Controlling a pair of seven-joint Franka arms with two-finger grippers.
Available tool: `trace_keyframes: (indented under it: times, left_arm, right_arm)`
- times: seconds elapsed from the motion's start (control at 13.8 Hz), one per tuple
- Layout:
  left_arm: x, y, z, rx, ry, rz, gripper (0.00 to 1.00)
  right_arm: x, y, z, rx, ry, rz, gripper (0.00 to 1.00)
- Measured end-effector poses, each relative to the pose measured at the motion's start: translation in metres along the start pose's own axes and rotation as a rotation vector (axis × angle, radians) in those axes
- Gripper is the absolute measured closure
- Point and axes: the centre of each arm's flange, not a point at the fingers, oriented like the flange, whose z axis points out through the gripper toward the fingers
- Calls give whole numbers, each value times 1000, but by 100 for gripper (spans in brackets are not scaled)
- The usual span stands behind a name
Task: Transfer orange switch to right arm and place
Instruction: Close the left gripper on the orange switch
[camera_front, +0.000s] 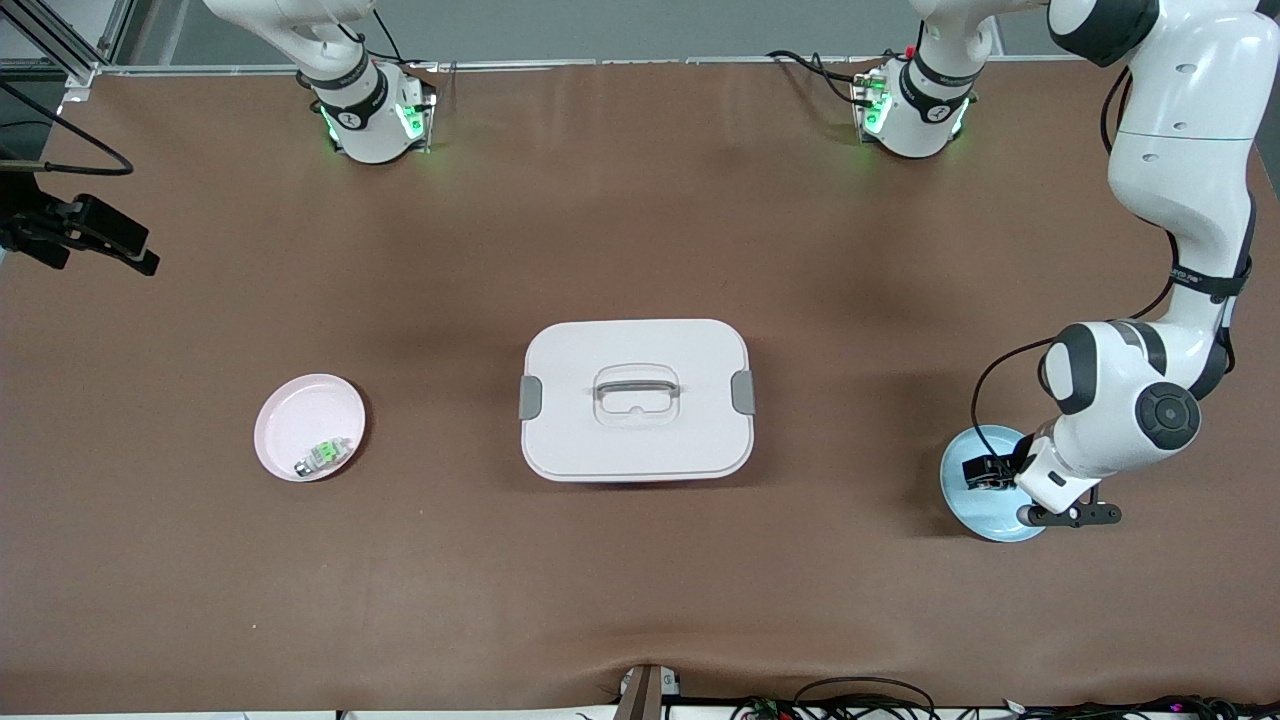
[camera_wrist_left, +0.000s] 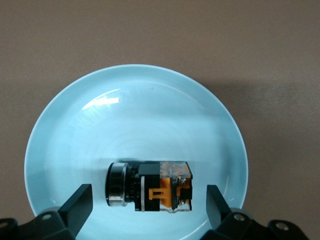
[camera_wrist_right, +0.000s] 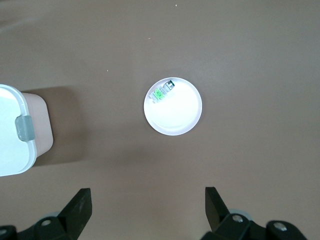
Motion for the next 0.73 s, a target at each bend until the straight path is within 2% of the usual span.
trace_keyframes:
  times: [0.44,0.73]
  left_arm:
    - [-1,1,3,-1,4,2,0]
    - [-1,0,11,-3,17,8,5]
  right_arm:
    - [0,0,0,0,2,0,0]
    - [0,-2,0,0,4,-3,0]
